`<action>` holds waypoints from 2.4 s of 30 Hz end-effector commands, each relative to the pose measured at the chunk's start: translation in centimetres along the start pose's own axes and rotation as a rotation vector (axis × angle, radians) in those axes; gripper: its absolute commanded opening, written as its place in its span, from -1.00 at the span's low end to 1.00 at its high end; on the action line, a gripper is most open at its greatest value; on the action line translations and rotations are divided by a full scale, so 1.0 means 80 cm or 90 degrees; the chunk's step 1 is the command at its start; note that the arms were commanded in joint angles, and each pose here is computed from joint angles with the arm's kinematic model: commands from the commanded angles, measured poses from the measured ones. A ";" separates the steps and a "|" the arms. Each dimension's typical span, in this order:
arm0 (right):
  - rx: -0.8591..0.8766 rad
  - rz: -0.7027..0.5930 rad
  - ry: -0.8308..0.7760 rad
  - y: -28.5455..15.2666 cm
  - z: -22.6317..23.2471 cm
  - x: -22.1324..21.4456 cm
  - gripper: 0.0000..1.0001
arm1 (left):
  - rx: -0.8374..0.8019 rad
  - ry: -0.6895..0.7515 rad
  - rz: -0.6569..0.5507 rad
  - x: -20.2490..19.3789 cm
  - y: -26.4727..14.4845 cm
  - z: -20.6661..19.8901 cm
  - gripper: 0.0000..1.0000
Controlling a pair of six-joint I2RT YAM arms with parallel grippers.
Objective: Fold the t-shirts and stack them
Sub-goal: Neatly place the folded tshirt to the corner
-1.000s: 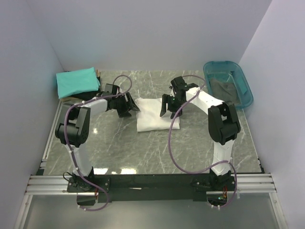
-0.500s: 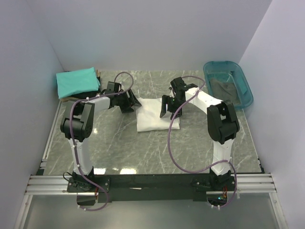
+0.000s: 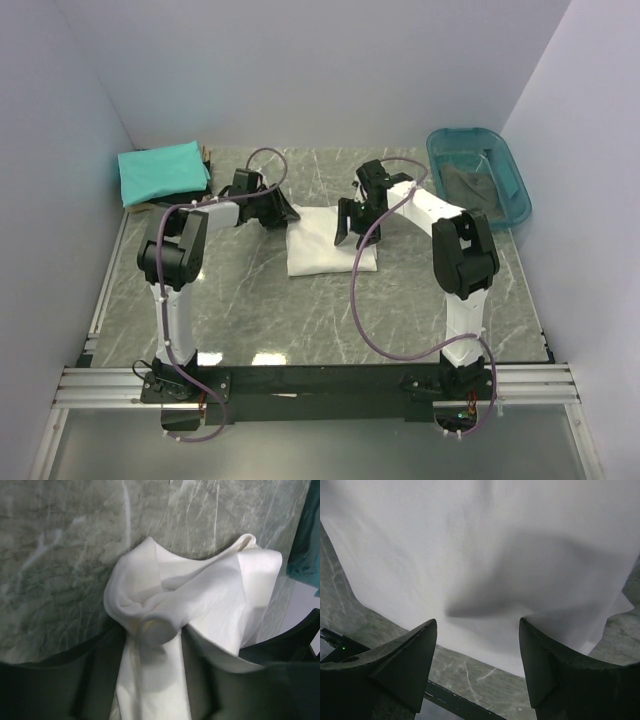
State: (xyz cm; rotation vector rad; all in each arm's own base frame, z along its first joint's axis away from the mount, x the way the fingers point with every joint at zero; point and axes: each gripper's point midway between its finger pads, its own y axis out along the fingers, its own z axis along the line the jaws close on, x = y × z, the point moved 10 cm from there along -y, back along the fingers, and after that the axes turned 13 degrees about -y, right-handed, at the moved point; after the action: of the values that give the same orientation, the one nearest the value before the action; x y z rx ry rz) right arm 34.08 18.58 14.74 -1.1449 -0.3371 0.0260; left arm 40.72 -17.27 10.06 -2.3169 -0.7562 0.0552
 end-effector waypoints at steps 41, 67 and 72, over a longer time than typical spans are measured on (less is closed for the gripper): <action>-0.051 -0.081 -0.017 -0.104 0.009 0.065 0.46 | 0.343 0.263 -0.177 0.123 -0.122 -0.064 -0.99; -0.030 -0.134 0.009 -0.130 -0.033 0.124 0.46 | 0.337 0.276 -0.370 0.243 -0.221 -0.093 -0.99; -0.013 -0.155 0.026 -0.134 -0.039 0.135 0.47 | 0.286 0.280 -0.415 0.263 -0.234 -0.108 -0.99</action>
State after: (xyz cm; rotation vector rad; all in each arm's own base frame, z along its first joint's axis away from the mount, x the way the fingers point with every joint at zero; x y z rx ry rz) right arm 43.08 14.02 24.44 -1.1497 -0.4297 -0.1744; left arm 49.86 -0.53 28.29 -1.4826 -0.9809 -0.3720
